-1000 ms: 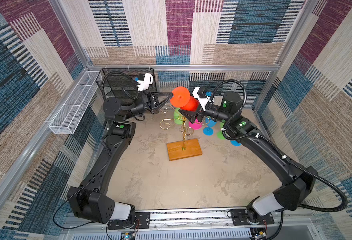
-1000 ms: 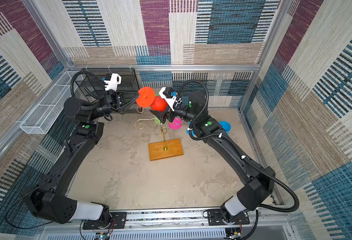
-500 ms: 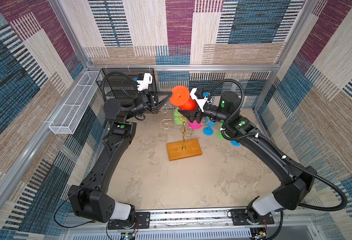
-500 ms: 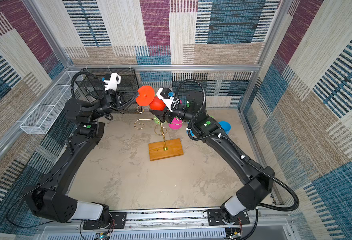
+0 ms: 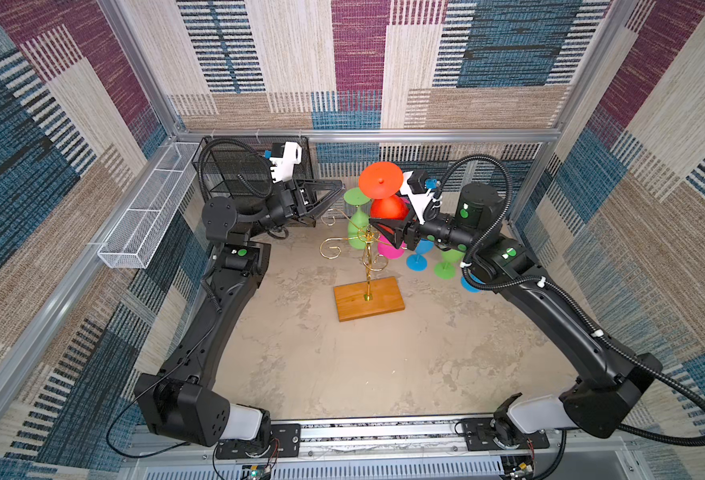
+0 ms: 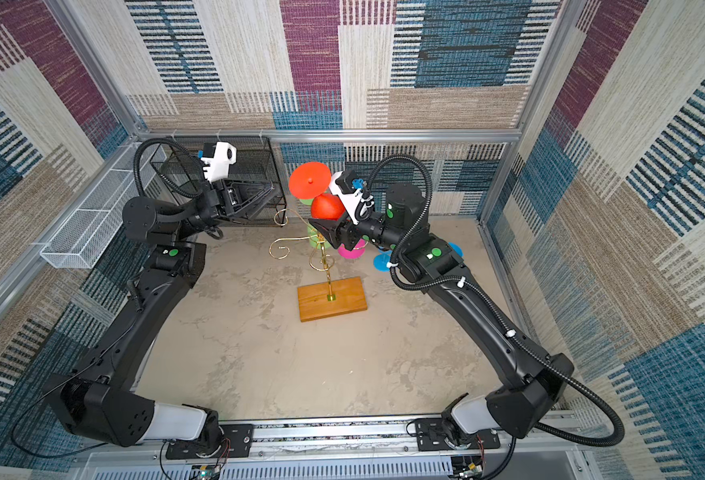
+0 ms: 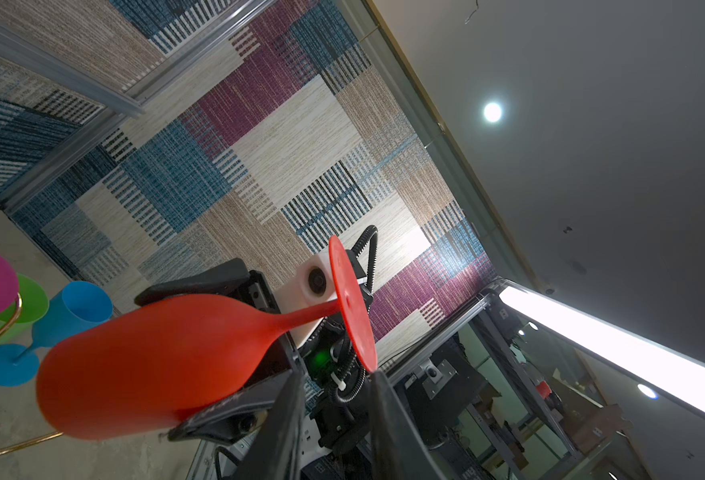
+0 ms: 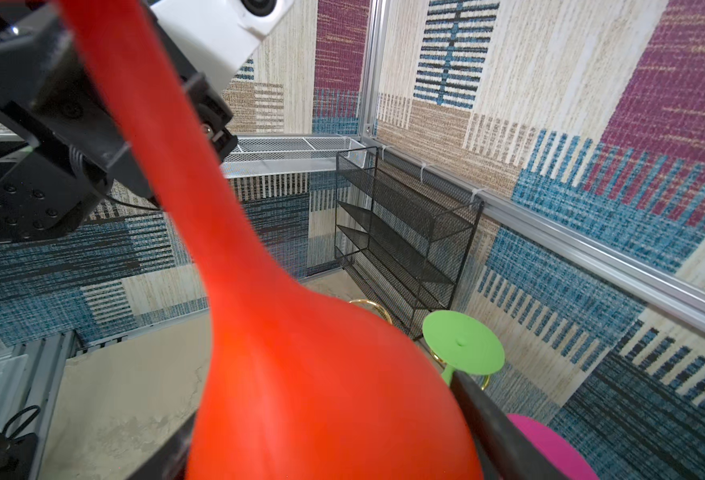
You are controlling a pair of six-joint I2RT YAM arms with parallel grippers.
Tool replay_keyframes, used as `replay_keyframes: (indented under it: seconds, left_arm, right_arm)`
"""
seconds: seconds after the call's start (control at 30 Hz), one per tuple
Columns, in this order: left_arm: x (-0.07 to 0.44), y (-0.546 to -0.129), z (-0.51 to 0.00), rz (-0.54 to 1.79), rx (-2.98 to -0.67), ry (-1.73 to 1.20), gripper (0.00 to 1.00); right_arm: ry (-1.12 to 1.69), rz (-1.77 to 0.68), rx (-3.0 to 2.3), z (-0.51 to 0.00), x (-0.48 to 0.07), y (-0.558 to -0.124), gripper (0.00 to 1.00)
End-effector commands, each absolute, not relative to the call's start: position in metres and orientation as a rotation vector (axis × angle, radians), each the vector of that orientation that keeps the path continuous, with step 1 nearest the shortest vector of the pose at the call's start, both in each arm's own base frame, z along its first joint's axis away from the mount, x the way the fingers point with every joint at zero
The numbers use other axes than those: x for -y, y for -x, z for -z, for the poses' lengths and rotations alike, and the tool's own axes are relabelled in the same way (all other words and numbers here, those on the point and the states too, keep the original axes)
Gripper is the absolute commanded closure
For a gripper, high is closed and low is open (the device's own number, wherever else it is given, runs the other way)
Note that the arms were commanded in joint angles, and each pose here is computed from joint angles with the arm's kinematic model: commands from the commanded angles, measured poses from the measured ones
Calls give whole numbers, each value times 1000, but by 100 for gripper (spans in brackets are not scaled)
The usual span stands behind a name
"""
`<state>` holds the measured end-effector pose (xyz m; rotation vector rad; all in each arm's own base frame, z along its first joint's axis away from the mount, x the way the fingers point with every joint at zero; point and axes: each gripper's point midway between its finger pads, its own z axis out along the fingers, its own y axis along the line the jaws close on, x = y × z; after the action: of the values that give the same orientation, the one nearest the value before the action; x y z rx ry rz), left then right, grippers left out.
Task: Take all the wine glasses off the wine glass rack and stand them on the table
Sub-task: 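Close the right gripper around the red glass's bowl while the left holds the foot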
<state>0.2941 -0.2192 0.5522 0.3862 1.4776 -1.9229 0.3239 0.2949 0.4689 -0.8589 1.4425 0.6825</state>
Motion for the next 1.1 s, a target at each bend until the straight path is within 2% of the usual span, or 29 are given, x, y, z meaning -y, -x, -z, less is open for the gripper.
replay_keyframes:
  seconds: [0.0, 0.27, 0.5, 0.67, 0.87, 1.07]
  left_arm:
    - [216, -302, -548, 1762, -1408, -432, 68]
    - [197, -337, -526, 1296, -1235, -376, 66]
    - [219, -327, -514, 981, -1024, -731, 62]
    - [231, -318, -506, 785, -832, -945, 64]
    - [245, -313, -489, 642, -698, -1104, 66]
    - [251, -316, -487, 574, -644, -1136, 66]
  right_arm:
    - [782, -708, -1576, -458, -282, -317, 36]
    - [725, -812, -1755, -453, -267, -288, 39]
    - [734, -861, -1874, -437, -267, -277, 42]
    - [758, -916, -1911, -431, -272, -271, 44]
    - [778, -967, -1936, -424, -279, -270, 44]
    - [791, -995, -1954, -418, -286, -273, 46]
